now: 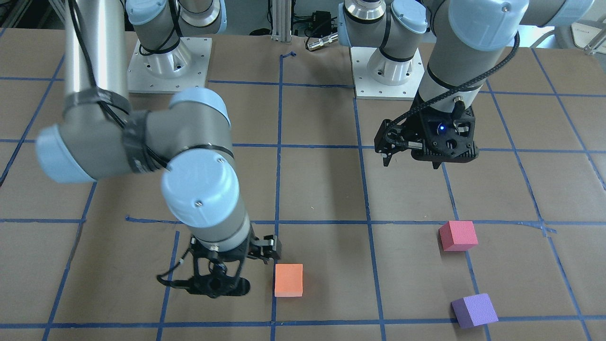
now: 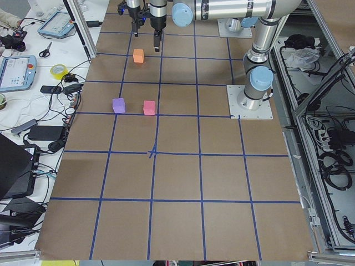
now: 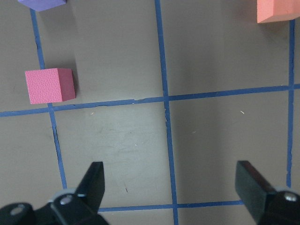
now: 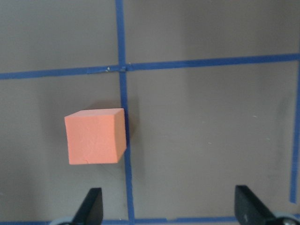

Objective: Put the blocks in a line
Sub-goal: 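Raise the right gripper away while the left gripper reaches toward the orange cube, then lower the left gripper onto the orange cube and close it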

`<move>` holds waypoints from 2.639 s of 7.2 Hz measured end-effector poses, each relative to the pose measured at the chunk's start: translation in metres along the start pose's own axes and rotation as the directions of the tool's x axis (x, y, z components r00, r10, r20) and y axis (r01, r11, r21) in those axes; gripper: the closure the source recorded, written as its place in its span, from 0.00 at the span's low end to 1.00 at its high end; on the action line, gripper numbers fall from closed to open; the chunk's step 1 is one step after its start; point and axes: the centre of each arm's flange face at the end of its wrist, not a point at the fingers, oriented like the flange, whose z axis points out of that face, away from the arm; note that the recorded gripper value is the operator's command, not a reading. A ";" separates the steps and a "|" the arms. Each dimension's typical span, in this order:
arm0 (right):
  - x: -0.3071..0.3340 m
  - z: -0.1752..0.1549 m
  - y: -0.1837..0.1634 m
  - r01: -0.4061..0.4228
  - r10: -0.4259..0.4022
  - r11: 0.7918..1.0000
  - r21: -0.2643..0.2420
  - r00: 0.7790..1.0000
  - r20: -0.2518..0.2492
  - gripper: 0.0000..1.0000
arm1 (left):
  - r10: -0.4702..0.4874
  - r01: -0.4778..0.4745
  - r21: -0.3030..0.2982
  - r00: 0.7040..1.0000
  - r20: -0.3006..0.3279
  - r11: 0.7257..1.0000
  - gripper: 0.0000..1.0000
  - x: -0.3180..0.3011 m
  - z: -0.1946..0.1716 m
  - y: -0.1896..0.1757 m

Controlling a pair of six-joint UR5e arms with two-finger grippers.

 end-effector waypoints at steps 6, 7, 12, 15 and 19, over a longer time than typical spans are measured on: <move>0.121 -0.124 0.183 0.055 -0.055 0.997 0.048 0.998 -0.003 0.00 | 0.072 -0.061 0.086 0.990 -0.122 0.994 0.00 0.091 0.111 -0.085; 0.139 -0.132 0.181 0.029 -0.029 0.997 0.078 1.000 -0.001 0.00 | 0.046 -0.035 0.089 0.990 -0.130 0.995 0.00 0.117 0.130 -0.099; 0.205 -0.186 0.149 -0.092 0.100 0.978 0.186 0.995 -0.032 0.00 | -0.067 0.074 0.074 0.994 -0.087 0.995 0.00 0.182 0.202 -0.144; 0.187 -0.181 0.155 -0.015 0.026 0.985 0.171 0.998 -0.059 0.00 | -0.103 0.109 0.059 0.991 -0.090 0.992 0.00 0.200 0.218 -0.146; 0.185 -0.172 0.152 0.002 0.008 0.988 0.156 0.998 -0.064 0.00 | -0.131 0.131 -0.004 0.987 -0.091 0.991 0.51 0.204 0.252 -0.140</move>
